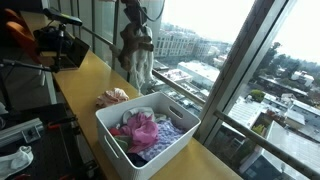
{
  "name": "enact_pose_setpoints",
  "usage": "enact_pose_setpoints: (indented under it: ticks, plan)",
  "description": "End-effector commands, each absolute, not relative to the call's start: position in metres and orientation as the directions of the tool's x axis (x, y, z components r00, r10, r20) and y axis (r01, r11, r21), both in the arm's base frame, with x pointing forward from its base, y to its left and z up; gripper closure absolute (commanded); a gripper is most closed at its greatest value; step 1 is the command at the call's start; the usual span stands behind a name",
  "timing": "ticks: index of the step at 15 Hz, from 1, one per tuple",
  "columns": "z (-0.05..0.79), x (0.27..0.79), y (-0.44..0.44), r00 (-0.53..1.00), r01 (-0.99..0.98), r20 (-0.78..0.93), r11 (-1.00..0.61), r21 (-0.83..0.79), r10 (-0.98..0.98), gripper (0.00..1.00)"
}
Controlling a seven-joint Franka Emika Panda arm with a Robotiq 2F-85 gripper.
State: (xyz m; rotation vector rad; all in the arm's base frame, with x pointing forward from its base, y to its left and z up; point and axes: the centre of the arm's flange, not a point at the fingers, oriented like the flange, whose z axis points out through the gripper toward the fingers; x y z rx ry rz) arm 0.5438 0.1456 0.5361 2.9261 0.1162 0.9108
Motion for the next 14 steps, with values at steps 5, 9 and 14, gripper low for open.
enact_pose_setpoints:
  ticks: [5, 9, 14]
  plan:
    - [0.403, 0.535, 0.21, 0.911, 0.161, 0.373, -0.984, 0.071, 0.176, 0.94]
    - [0.339, 0.544, 0.206, 0.944, 0.173, 0.278, -0.984, 0.044, 0.178, 0.94]
    - [0.294, 0.554, 0.204, 0.961, 0.183, 0.215, -0.983, -0.016, 0.175, 0.94]
